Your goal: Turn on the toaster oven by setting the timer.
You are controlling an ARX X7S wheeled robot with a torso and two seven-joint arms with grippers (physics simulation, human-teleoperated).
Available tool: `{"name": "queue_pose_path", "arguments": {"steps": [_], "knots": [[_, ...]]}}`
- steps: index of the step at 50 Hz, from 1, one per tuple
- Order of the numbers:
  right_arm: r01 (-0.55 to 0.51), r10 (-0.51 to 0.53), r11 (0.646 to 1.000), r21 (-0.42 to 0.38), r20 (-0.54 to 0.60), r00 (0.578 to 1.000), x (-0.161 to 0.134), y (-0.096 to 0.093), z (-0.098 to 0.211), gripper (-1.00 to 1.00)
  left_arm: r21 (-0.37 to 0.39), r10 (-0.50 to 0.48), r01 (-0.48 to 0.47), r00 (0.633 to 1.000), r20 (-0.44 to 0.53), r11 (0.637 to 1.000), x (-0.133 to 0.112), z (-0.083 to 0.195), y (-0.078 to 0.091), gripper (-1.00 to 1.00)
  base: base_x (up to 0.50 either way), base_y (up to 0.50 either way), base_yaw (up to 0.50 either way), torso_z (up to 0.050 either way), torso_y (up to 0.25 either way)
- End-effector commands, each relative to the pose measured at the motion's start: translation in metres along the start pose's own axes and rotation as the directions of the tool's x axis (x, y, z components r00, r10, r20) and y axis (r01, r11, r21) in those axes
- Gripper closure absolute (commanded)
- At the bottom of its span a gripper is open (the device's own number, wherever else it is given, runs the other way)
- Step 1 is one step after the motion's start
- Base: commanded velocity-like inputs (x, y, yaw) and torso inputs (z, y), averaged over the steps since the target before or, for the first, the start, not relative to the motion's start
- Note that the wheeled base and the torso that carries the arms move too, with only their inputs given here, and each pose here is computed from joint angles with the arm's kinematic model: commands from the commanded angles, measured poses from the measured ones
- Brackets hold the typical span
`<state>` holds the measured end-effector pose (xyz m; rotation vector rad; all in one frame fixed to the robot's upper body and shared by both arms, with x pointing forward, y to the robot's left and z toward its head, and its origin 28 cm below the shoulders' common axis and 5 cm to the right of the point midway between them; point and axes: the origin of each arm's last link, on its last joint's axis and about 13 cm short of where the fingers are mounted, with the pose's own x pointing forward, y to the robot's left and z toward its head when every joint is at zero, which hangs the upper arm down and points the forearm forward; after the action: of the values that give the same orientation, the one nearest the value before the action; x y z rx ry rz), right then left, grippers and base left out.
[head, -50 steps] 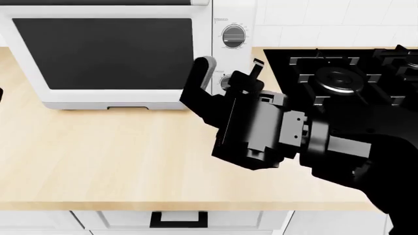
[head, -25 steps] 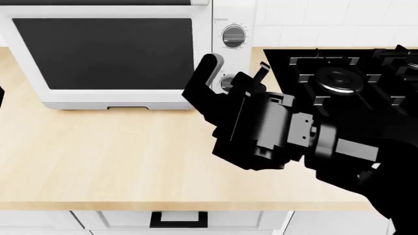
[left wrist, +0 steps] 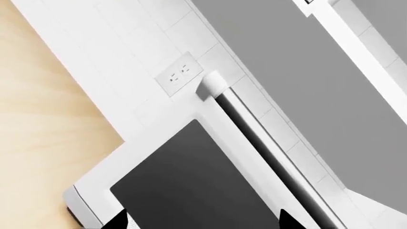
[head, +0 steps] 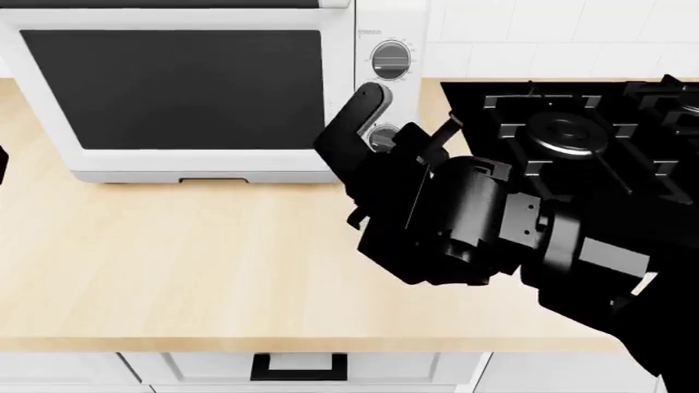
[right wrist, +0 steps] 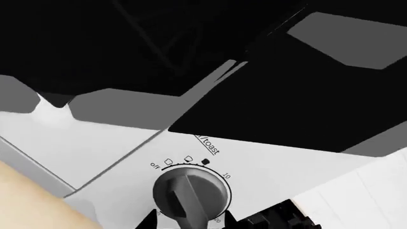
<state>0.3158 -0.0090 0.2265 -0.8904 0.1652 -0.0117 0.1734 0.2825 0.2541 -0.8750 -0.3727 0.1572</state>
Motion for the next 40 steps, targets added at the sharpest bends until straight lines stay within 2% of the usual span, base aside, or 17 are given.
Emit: {"name": "queue_pose_path", "arguments": {"steps": [1,13,20,40], "knots": [[0.024,-0.030,0.996,0.089,0.063,0.998,-0.0032,-0.0036,0.0118,1.00,0.000,0.001,-0.001,1.000,-0.002,1.000,0.0003,-0.0008,0.0004,-1.00,0.00,0.00,0.00,0.000,0.011],[0.008,-0.022,0.985,0.174,0.082,0.996,-0.0037,-0.0041,0.0134,1.00,0.000,0.001,-0.001,1.000,-0.005,1.000,-0.0010,-0.0013,0.0010,-1.00,0.00,0.00,0.00,0.000,0.004],[-0.003,-0.022,0.964,0.265,0.093,0.995,-0.0047,-0.0053,0.0147,1.00,-0.001,0.001,-0.001,1.000,-0.006,1.000,-0.0010,-0.0018,0.0010,-1.00,0.00,0.00,0.00,0.000,0.004],[-0.031,-0.033,0.919,0.393,0.153,0.988,-0.0068,-0.0086,0.0201,1.00,-0.002,0.000,0.000,1.000,-0.008,1.000,-0.0016,-0.0015,0.0013,-1.00,0.00,0.00,0.00,0.000,0.006]]}}
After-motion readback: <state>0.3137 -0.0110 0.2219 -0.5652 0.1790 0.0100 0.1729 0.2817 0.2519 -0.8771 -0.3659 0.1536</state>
